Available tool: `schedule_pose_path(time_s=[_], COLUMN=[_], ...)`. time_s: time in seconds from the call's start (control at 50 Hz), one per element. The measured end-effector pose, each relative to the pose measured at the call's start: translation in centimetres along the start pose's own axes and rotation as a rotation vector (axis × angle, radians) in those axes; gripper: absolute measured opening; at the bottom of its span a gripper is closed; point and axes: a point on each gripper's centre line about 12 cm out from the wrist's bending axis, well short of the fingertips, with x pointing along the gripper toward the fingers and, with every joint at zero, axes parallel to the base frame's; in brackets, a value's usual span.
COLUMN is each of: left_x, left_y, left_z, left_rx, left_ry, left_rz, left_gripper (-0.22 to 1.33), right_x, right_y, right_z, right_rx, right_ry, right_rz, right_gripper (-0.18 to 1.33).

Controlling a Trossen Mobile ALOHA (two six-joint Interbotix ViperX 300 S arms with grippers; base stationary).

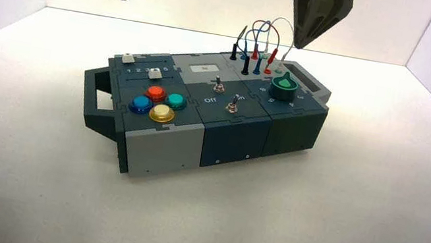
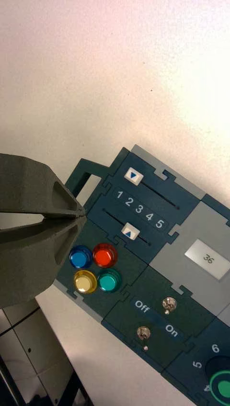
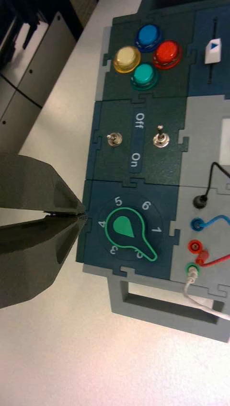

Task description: View the box from the top.

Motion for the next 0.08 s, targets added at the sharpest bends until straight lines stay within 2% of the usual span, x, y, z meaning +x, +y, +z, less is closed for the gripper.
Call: schedule_pose_path(time_s=[0.08], left_x=[0.16], left_y=[-0.03], left_z=[-0.07], left_rx=[0.001], left_ry=[0.002], left_rz=[0.000], left_gripper=[-0.16], right_x=[0.15], right_y=[-0.02], right_z=[-0.10], right_rx=[0.000], right_ry=[0.000], right_rz=[0.000], right_gripper=[-0.14])
